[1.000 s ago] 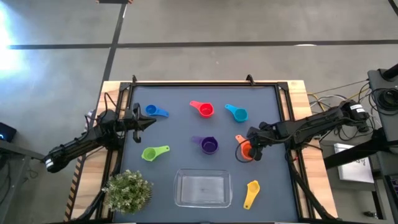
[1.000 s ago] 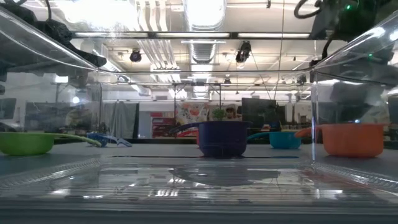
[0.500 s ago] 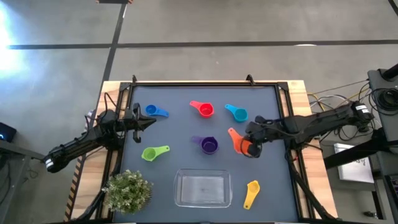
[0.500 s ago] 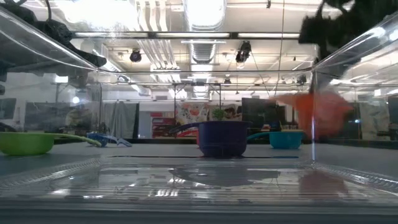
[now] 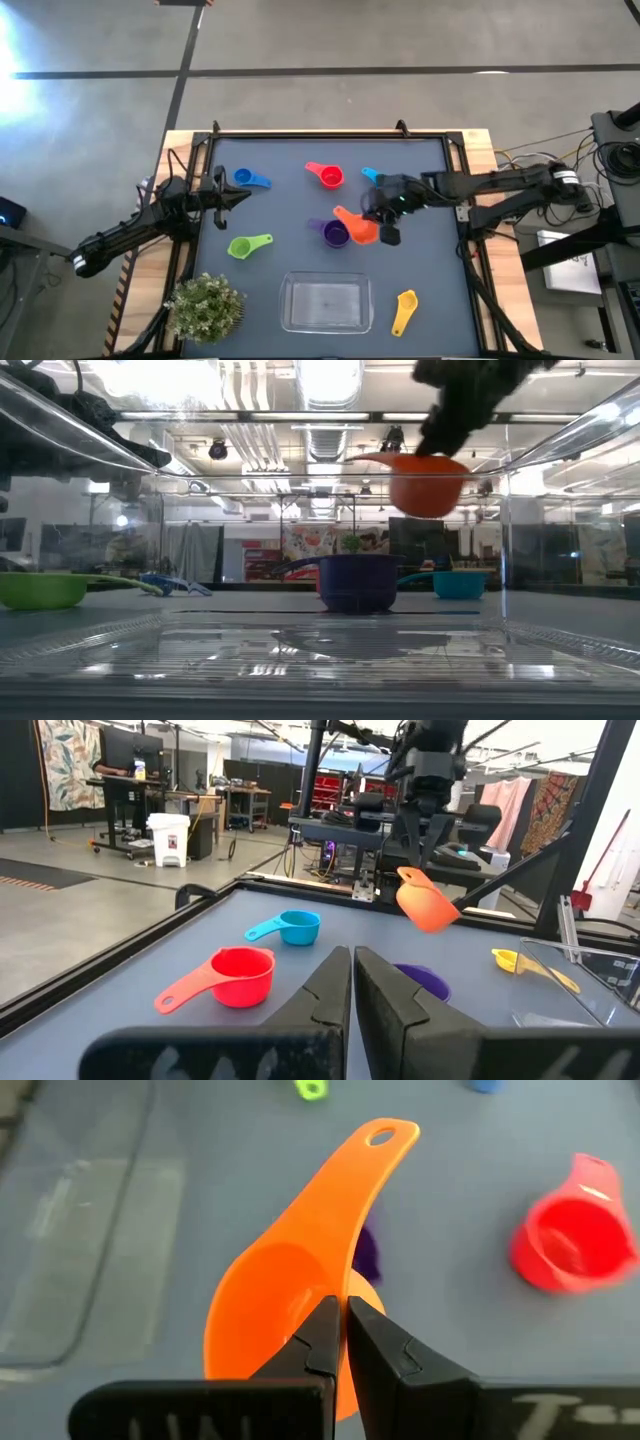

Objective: Nest measuring cups in basket
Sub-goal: Stack the orange measuring cup on top of the purple measuring cup

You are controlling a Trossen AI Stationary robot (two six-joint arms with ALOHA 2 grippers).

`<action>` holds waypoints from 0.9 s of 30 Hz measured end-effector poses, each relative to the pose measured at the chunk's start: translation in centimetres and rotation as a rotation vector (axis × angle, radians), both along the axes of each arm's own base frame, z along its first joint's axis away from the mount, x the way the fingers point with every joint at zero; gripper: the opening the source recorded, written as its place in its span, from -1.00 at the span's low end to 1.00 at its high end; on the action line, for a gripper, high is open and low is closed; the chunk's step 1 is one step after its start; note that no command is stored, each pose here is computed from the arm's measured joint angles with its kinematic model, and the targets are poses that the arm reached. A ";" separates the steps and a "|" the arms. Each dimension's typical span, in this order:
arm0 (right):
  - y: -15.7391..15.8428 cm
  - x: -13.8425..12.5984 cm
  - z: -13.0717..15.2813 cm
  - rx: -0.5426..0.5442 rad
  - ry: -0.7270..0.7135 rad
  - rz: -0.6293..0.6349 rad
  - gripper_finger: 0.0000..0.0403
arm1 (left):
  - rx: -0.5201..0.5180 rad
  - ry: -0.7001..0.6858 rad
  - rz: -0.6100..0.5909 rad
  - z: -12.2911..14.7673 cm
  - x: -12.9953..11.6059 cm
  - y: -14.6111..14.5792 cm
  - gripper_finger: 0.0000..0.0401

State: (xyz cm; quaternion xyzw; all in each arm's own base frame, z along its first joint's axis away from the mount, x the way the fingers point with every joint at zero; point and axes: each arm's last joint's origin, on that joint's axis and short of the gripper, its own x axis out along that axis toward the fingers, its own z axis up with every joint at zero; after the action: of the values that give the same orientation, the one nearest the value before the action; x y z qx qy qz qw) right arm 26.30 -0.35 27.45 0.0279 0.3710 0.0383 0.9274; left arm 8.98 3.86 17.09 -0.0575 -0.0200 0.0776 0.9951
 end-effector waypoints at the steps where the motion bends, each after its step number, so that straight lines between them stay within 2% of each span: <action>1: -0.4 0.7 0.1 0.024 -0.005 0.030 -0.96 | 0.000 0.000 0.000 0.0 0.0 0.0 -1.00; 5: -1.9 3.4 0.1 0.096 -0.007 0.145 -0.96 | 0.000 0.000 0.000 0.0 0.0 0.0 -1.00; 12: -3.8 6.7 -1.8 0.118 0.019 0.252 -0.96 | 0.000 0.000 0.000 0.0 0.0 0.0 -1.00; 16: -4.9 7.3 -3.3 0.157 0.014 0.313 -0.96 | 0.000 0.000 0.000 0.0 0.0 0.0 -1.00; 27: -8.1 7.6 -4.6 0.218 -0.064 0.311 -0.96 | 0.000 0.000 0.000 0.0 0.0 0.0 -1.00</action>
State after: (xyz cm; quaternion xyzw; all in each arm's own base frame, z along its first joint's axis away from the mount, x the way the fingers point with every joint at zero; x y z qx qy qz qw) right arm 33.94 -8.43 22.88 0.0696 0.3350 0.2219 0.9131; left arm 8.98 3.86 17.09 -0.0575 -0.0199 0.0776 0.9951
